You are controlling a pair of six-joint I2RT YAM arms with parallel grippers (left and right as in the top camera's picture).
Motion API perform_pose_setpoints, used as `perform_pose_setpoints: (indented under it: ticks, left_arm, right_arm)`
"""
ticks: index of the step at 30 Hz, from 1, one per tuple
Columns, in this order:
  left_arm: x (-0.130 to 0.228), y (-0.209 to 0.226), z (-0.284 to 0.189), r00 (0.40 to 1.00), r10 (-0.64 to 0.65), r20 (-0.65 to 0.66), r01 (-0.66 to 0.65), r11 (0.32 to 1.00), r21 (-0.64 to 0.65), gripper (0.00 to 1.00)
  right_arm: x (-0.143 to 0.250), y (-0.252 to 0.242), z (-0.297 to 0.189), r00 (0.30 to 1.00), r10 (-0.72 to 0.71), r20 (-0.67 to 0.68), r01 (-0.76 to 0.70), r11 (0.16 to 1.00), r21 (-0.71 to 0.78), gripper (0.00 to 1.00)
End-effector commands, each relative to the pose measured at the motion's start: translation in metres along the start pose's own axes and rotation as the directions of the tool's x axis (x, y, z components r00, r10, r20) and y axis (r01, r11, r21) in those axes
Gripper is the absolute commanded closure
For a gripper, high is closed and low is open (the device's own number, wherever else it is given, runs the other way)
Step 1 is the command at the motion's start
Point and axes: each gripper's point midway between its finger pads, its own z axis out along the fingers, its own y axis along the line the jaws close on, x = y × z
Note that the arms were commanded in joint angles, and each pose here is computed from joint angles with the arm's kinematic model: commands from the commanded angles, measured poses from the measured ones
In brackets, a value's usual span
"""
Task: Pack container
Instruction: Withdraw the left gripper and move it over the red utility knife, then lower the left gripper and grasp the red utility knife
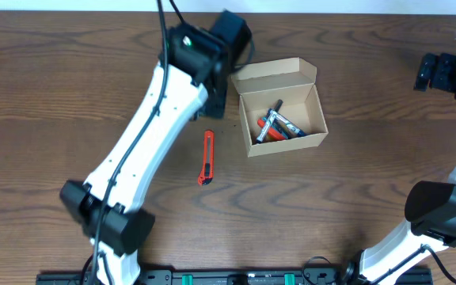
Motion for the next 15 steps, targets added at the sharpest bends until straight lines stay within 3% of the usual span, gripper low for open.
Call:
perform_pose_setpoints:
  ticks: [1, 7, 15]
  left_arm:
    - [0.015, 0.016, -0.034, 0.994, -0.021, 0.111, 0.021, 1.0, 0.008, 0.37]
    - [0.042, 0.023, -0.012, 0.994, -0.04, 0.104, 0.035, 0.998, 0.052, 0.36]
    - [0.055, -0.001, 0.046, 0.992, -0.025, 0.124, 0.007, 0.99, 0.143, 0.36]
  right_arm:
    - [-0.001, -0.002, -0.009, 0.999, 0.016, 0.027, -0.016, 1.0, -0.004, 0.01]
    - [-0.001, -0.002, -0.009, 0.999, 0.016, 0.027, -0.016, 1.0, -0.004, 0.01]
    - [-0.001, -0.002, -0.009, 0.999, 0.016, 0.027, -0.016, 1.0, -0.004, 0.01]
